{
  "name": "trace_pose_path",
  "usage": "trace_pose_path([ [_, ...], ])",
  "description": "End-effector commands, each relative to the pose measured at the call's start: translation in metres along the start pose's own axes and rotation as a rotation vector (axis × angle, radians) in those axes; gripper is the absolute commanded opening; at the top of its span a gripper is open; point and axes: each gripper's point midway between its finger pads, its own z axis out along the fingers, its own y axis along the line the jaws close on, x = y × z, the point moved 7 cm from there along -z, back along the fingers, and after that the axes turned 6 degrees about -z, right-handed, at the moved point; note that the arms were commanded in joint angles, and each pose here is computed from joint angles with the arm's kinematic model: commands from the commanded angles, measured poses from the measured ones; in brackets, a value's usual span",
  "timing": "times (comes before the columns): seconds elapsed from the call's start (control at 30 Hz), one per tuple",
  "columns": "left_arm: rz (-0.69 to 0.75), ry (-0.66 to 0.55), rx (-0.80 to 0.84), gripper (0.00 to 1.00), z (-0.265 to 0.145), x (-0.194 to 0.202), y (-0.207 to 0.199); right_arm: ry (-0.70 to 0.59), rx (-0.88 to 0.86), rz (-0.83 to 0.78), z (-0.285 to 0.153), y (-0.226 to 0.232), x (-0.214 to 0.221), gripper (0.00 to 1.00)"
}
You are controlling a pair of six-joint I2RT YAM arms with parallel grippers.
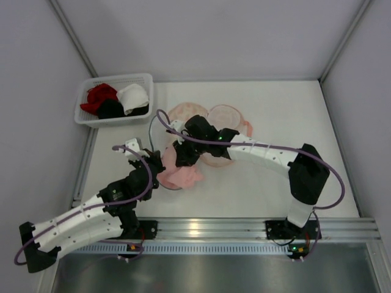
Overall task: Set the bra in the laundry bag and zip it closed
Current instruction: Place the bra in the laundry bag.
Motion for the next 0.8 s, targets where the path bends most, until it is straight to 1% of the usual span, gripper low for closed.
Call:
trace_pose_path([
  [0.0,-0.058,0.017,0.039,0.0,0.001,0.004,-0.006,-0.062,-0.009,0.066,0.01,0.01,-0.031,0.0],
  [0.03,-0.063,0.015,0.039,0.0,0.0,0.004,-0.005,-0.074,-0.01,0.09,0.013,0.011,-0.036,0.0],
  [0.17,-0.078,0.012,0.042,0.0,-0.001,0.004,-0.002,-0.028,-0.038,0.205,0.032,0.011,-0.03,0.0],
  [0.33,-0.137,-0.017,0.049,0.0,-0.004,0.003,0.006,-0.009,-0.026,0.273,0.039,0.01,-0.029,0.0],
  [0.4,-0.153,-0.036,0.07,0.0,-0.006,-0.001,0.007,0.001,0.005,0.288,0.045,0.01,-0.031,0.0],
  [0.47,-0.167,-0.048,0.076,0.0,-0.008,-0.003,0.009,0.058,0.001,0.294,0.052,0.012,-0.025,0.0],
  [0.53,-0.161,-0.057,0.085,0.0,-0.007,0.0,0.012,0.048,-0.029,0.314,0.049,0.016,-0.031,0.0],
  [0.57,-0.164,-0.064,0.105,0.0,-0.007,-0.001,0.011,-0.012,-0.061,0.301,0.04,0.02,-0.043,0.0],
  [0.6,-0.162,-0.052,0.159,0.0,-0.007,0.002,0.005,-0.018,-0.058,0.315,0.036,0.018,-0.038,0.0],
  [0.63,-0.189,-0.084,0.224,0.0,-0.008,-0.005,-0.005,-0.036,-0.052,0.322,0.029,0.018,-0.041,0.0],
  [0.67,-0.183,-0.083,0.259,0.0,-0.006,0.0,-0.009,-0.067,-0.035,0.313,0.016,0.018,-0.047,0.0],
  [0.7,-0.184,-0.072,0.315,0.0,-0.007,0.002,-0.016,-0.059,-0.011,0.324,0.01,0.012,-0.044,0.0],
  [0.73,-0.204,-0.098,0.354,0.0,-0.006,-0.003,-0.025,-0.064,0.005,0.329,0.004,0.01,-0.043,0.0],
  [0.77,-0.178,-0.079,0.354,0.0,-0.001,0.002,-0.032,-0.093,0.01,0.328,-0.01,0.01,-0.047,0.0],
])
